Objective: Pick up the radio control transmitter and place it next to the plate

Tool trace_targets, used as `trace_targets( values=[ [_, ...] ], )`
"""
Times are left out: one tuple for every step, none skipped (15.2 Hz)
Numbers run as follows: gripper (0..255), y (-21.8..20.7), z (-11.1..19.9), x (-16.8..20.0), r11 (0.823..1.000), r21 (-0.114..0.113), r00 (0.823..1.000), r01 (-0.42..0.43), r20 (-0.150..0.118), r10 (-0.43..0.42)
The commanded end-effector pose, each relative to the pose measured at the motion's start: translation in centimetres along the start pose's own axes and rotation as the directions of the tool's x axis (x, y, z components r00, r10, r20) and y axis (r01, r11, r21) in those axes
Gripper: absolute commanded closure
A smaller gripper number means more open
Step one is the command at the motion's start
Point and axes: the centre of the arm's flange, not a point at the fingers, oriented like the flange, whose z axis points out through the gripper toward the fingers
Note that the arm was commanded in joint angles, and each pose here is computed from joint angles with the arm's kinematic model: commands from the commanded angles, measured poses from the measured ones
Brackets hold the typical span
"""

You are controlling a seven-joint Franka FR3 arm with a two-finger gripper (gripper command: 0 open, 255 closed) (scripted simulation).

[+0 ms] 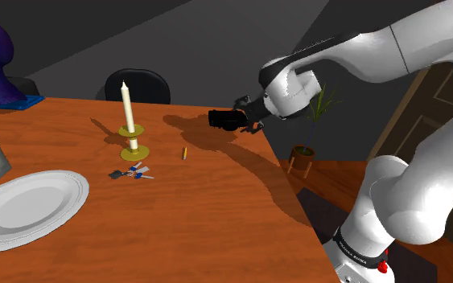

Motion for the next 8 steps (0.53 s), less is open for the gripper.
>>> trace_targets(
  values=[
    [0, 1.4, 1.9, 0.9, 0.989, 0.057, 0.988, -0.135, -0.067, 0.138],
    [0, 1.5, 2.1, 1.1, 0.987, 0.067, 0.985, -0.149, -0.074, 0.154],
    [0, 1.5, 2.6, 1.1, 0.987, 0.067, 0.985, -0.149, -0.074, 0.154],
    [0, 1.5, 3.2, 1.2, 0.987, 0.067, 0.985, -0.149, -0.074, 0.154],
    [0, 1.4, 3.7, 1.2, 0.987, 0.067, 0.985, -0.149, -0.074, 0.154],
    [0, 1.4, 4.2, 1.2, 0.987, 0.067, 0.985, -0.149, -0.074, 0.154],
    [0, 1.4, 4.7, 1.3, 0.987, 0.067, 0.985, -0.149, -0.074, 0.154],
    [0, 1.3, 5.3, 1.3, 0.987, 0.067, 0.985, -0.149, -0.074, 0.154]
  ],
)
